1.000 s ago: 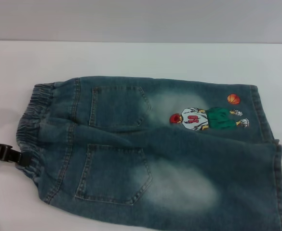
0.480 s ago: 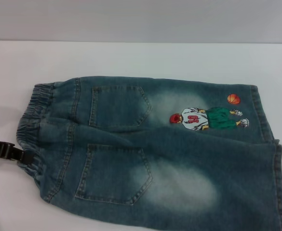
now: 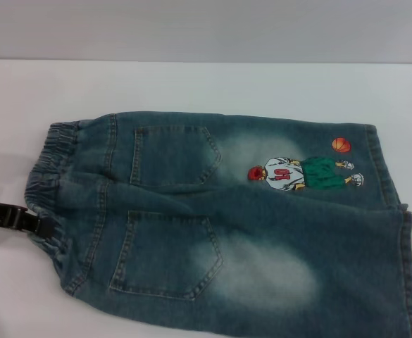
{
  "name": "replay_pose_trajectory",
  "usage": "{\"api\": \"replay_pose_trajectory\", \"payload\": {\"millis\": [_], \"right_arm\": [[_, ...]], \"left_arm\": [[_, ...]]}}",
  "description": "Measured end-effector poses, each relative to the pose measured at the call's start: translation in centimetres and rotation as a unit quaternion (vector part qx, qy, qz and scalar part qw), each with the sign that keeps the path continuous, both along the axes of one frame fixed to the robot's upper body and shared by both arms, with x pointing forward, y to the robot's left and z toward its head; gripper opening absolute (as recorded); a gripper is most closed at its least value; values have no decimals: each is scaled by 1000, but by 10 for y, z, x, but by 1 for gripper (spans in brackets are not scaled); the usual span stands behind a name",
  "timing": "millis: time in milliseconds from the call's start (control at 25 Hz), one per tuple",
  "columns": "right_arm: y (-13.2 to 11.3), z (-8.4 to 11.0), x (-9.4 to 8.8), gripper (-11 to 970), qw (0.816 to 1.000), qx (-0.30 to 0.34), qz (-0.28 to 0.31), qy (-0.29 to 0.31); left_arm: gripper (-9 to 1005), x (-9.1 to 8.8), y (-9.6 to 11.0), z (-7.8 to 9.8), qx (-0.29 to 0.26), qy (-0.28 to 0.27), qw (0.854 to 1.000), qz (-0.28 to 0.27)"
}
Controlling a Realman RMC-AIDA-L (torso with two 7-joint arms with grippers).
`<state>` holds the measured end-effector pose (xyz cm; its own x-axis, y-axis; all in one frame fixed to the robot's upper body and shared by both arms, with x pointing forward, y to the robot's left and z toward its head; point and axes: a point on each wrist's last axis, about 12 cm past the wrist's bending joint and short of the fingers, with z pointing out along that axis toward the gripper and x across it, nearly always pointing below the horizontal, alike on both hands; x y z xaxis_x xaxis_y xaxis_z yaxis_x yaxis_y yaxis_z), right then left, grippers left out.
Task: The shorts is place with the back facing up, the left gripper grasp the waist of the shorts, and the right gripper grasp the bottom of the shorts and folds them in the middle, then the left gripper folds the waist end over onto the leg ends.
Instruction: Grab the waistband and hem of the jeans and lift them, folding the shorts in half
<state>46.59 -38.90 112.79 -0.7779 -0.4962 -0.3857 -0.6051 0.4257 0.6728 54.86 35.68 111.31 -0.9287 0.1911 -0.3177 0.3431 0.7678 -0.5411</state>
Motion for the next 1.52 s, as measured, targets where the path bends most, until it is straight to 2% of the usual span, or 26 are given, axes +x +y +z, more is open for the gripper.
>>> {"api": "replay_pose_trajectory", "payload": {"millis": [600, 1520], "right_arm": [[1, -18, 5, 543, 997, -71, -21, 17], [21, -34, 15, 541, 996, -83, -19, 15]], "left_arm": [[43, 5, -11, 1, 4, 4, 1000, -17], [44, 9, -14, 2, 7, -4, 1000, -18]]}}
